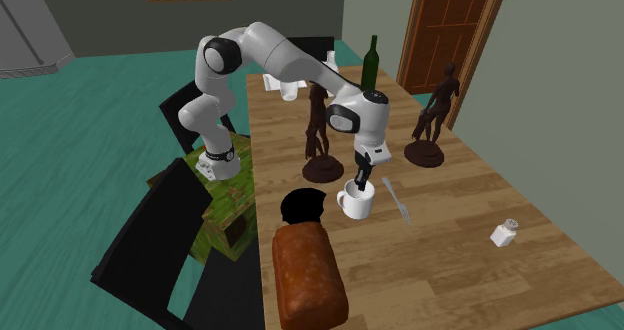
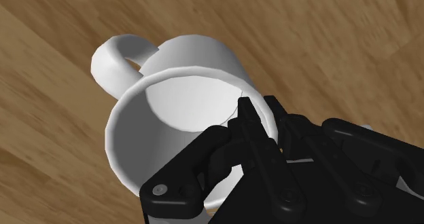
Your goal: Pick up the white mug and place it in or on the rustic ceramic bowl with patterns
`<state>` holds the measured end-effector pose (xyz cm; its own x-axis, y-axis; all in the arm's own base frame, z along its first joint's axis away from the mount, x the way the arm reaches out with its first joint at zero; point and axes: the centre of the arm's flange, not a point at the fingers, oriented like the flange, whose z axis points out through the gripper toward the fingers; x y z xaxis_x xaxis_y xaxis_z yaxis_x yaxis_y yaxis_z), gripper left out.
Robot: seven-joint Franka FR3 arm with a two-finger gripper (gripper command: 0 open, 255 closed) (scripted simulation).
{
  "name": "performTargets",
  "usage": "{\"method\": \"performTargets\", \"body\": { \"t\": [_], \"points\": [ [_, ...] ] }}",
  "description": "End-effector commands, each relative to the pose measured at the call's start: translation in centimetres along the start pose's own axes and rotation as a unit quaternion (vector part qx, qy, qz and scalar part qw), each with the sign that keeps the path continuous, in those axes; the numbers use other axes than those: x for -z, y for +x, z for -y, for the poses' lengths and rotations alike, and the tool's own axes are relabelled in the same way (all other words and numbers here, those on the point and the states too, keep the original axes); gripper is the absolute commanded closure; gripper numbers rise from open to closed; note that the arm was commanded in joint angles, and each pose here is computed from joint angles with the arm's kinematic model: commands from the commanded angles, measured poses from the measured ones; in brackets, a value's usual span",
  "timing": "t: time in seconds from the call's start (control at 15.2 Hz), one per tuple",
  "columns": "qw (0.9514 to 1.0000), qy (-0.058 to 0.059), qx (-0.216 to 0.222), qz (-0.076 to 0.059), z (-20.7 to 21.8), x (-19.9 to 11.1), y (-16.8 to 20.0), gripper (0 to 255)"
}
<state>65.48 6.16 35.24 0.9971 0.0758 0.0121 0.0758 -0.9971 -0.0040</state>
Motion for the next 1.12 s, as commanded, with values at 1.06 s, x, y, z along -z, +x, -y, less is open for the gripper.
{"method": "performTargets", "body": {
  "t": [1.06],
  "points": [
    [1.0,0.0,0.0,0.0,0.0,5.8,0.0,255]
  ]
}}
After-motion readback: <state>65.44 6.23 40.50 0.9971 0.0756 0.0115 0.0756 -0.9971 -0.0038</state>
